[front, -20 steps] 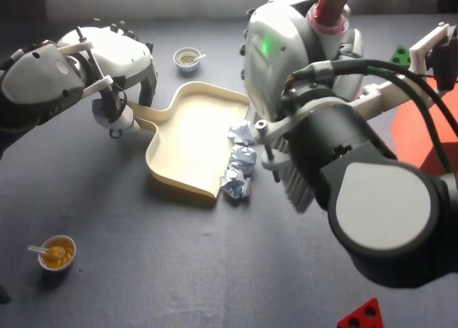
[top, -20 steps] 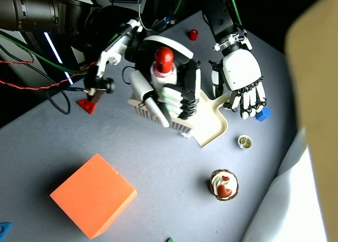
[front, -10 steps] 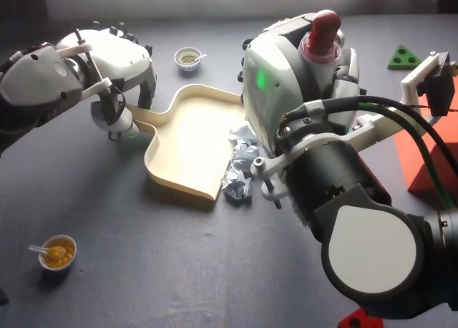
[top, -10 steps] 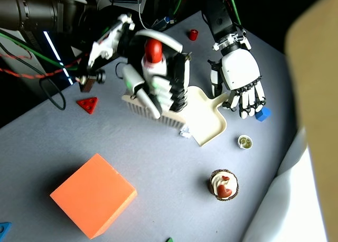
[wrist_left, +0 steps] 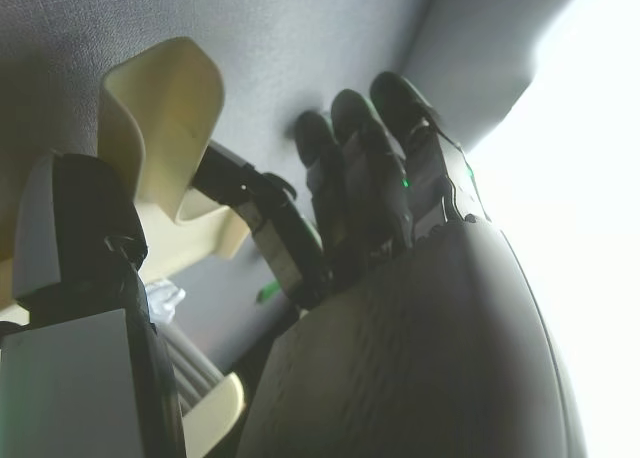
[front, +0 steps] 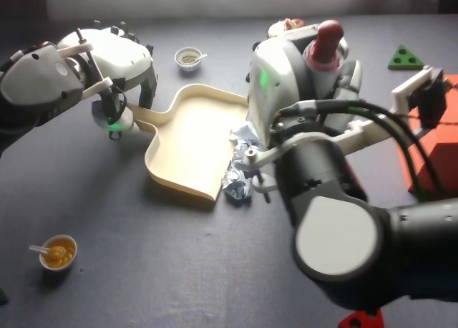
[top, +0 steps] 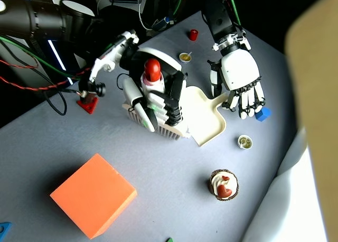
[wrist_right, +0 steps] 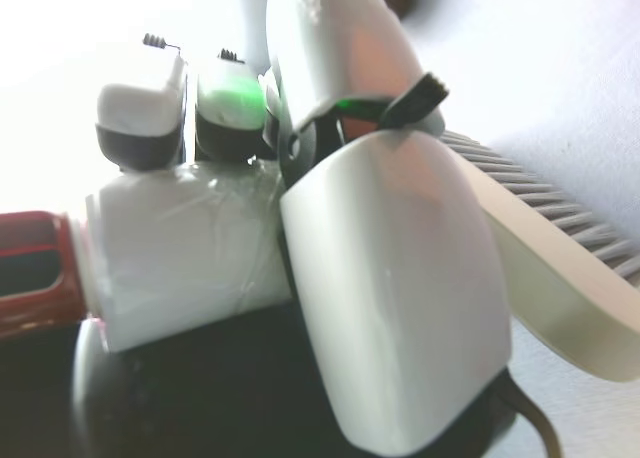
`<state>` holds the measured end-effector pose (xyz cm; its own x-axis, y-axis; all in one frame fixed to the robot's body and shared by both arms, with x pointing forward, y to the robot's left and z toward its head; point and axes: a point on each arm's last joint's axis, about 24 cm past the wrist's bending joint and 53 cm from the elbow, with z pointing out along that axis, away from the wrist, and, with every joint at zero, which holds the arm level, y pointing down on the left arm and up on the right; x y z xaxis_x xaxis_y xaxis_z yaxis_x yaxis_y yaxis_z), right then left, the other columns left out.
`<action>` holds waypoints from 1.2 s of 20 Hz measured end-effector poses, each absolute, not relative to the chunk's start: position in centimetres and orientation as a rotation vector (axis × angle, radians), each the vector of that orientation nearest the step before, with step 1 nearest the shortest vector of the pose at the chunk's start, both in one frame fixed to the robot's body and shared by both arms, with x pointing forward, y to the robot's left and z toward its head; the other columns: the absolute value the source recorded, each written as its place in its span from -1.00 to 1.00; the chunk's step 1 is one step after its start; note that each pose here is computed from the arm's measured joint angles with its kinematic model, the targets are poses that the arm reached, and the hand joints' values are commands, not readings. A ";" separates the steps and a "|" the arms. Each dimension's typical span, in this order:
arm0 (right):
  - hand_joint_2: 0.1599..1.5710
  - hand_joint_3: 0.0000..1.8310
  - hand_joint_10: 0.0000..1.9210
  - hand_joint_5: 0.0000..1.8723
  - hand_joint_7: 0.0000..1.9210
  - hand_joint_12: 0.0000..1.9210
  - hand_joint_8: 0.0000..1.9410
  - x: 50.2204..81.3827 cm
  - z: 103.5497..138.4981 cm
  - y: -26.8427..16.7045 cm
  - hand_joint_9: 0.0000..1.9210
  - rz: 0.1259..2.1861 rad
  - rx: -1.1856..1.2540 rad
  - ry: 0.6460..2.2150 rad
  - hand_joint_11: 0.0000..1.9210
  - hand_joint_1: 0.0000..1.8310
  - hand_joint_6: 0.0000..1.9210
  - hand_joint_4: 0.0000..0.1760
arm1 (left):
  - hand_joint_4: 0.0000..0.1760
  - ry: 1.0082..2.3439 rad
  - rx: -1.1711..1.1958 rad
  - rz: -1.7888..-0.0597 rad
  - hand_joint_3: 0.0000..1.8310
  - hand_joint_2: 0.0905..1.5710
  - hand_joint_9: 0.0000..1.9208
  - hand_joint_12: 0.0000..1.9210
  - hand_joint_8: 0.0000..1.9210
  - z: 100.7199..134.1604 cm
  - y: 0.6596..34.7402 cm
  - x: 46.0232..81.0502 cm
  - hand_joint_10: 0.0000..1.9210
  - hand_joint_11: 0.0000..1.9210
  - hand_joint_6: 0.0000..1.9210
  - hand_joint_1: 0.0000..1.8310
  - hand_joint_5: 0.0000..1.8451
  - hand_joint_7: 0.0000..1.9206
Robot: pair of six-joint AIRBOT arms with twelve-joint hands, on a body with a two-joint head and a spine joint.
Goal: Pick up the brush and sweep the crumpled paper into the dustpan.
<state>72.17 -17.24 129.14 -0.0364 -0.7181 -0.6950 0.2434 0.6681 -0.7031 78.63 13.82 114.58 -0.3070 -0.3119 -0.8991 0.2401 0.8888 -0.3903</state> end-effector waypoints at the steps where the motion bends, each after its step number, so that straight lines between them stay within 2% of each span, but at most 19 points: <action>1: 0.43 -1.00 1.00 0.13 0.21 1.00 1.00 72.3 129.0 -17.7 0.34 -0.821 -0.402 1.430 0.34 0.80 1.00 1.00 | -1.00 1.801 -0.050 -0.545 -1.00 0.36 -0.65 -0.26 -1.00 114.6 13.8 78.6 -1.00 -0.97 -0.07 0.27 0.11 -0.53; 4: 0.42 -1.00 1.00 0.15 0.25 0.97 1.00 72.4 129.4 -18.2 0.39 -0.827 -0.375 1.422 0.24 0.79 1.00 1.00 | -1.00 1.792 -0.048 -0.549 -1.00 0.35 -0.62 -0.26 -0.99 115.1 13.7 78.7 -0.99 -0.96 -0.07 0.27 0.12 -0.51; 8: 0.42 -1.00 1.00 0.11 0.22 1.00 1.00 72.6 129.4 -17.6 0.34 -0.823 -0.364 1.426 0.29 0.79 1.00 1.00 | -1.00 1.788 -0.040 -0.547 -1.00 0.37 -0.65 -0.27 -0.99 115.3 13.6 78.8 -1.00 -0.98 -0.03 0.27 0.09 -0.54; 9: 0.43 -1.00 1.00 0.11 0.20 0.99 1.00 72.8 129.5 -17.7 0.32 -0.825 -0.354 1.426 0.18 0.79 1.00 1.00 | -1.00 1.785 -0.040 -0.549 -1.00 0.37 -0.65 -0.27 -1.00 115.5 13.5 78.8 -1.00 -0.99 -0.03 0.27 0.09 -0.54; 12: 0.42 -1.00 1.00 0.15 0.26 1.00 1.00 73.7 129.7 -18.0 0.37 -0.837 -0.326 1.433 0.20 0.77 1.00 1.00 | -1.00 1.774 -0.043 -0.549 -1.00 0.36 -0.63 -0.27 -1.00 115.9 13.6 79.0 -0.99 -0.97 -0.06 0.27 0.10 -0.52; 15: 0.39 -1.00 1.00 0.16 0.24 1.00 1.00 74.5 129.9 -17.9 0.35 -0.839 -0.300 1.445 0.39 0.77 1.00 1.00 | -1.00 1.777 -0.042 -0.551 -1.00 0.37 -0.63 -0.28 -1.00 115.9 13.5 79.0 -1.00 -0.96 -0.02 0.25 0.09 -0.52; 24: 0.39 -1.00 1.00 0.15 0.24 1.00 1.00 76.1 130.4 -15.6 0.34 -0.838 -0.278 1.427 0.41 0.78 1.00 1.00 | -1.00 1.776 -0.041 -0.553 -1.00 0.37 -0.61 -0.28 -1.00 116.0 13.5 79.0 -1.00 -0.93 -0.03 0.25 0.09 -0.51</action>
<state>76.08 -15.58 130.40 -0.0764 -0.6526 -0.7539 0.3401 0.6937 -0.6349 78.96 13.45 115.96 -0.2852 -0.3120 -0.9063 0.2578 0.8857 -0.3860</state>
